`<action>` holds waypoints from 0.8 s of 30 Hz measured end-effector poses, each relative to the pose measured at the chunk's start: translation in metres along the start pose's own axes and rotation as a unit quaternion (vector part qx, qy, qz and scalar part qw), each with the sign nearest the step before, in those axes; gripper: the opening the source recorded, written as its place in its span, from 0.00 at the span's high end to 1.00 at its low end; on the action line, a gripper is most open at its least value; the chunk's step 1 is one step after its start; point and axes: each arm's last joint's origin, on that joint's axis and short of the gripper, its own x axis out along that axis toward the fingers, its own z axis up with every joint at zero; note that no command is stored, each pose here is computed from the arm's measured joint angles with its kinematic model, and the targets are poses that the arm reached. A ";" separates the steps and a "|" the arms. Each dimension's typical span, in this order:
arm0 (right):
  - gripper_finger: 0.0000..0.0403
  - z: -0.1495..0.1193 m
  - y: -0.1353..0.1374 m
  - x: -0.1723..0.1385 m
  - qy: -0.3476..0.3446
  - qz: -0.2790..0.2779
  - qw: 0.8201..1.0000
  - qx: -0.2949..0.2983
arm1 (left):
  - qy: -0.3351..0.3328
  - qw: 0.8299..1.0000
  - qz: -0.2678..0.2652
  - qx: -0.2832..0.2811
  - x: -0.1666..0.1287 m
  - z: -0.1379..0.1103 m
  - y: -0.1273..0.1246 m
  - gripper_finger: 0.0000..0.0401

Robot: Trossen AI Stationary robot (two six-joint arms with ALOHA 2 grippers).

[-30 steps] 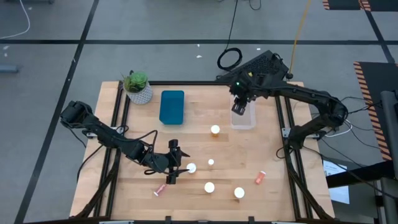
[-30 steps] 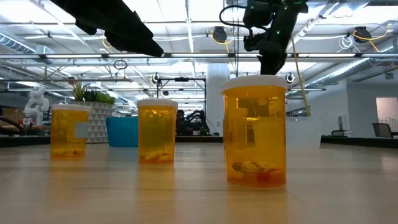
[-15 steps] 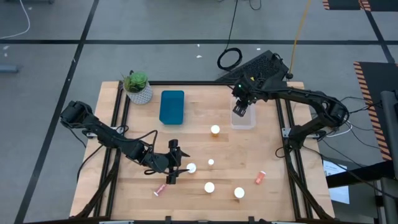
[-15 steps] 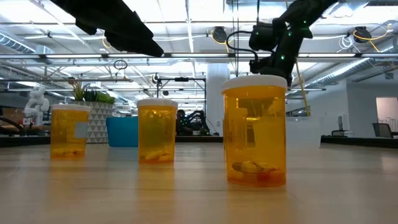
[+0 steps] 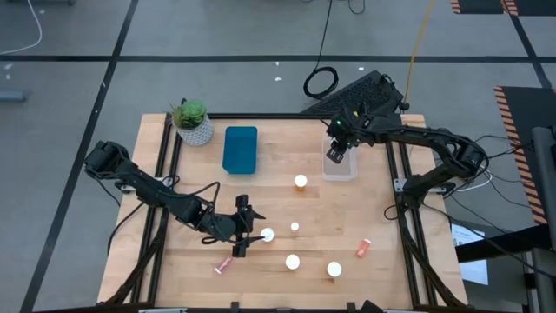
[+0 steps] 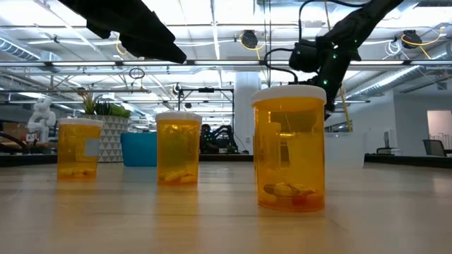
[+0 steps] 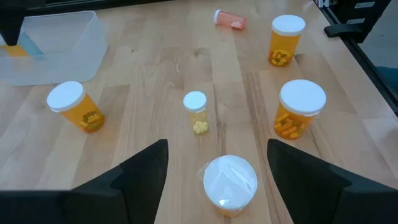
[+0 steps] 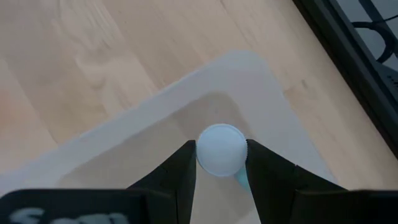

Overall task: Pick and place medicine bottles into bin by pill shape (circle, oval)
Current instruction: Put the small orange pill bottle into the transparent bin

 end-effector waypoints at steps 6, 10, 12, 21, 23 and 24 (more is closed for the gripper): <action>0.70 -0.007 -0.002 0.008 -0.012 0.009 1.000 0.003 | -0.001 1.000 0.000 0.000 0.000 0.000 0.000 0.32; 0.70 -0.011 -0.001 0.010 -0.008 0.009 1.000 0.003 | -0.002 1.000 0.000 -0.001 0.000 0.000 0.000 0.32; 0.70 -0.011 -0.001 0.010 -0.009 0.009 1.000 0.003 | -0.002 1.000 0.000 -0.001 0.000 0.000 0.000 0.32; 0.70 -0.009 -0.001 0.010 -0.016 0.008 1.000 0.003 | -0.002 1.000 0.000 -0.001 0.000 0.000 0.000 0.32; 0.70 -0.009 -0.001 0.010 -0.015 0.009 1.000 0.003 | -0.002 1.000 0.000 -0.001 0.000 0.000 0.000 0.32; 0.70 -0.009 -0.001 0.010 -0.015 0.009 1.000 0.003 | -0.002 1.000 0.000 -0.001 0.000 0.000 0.000 0.32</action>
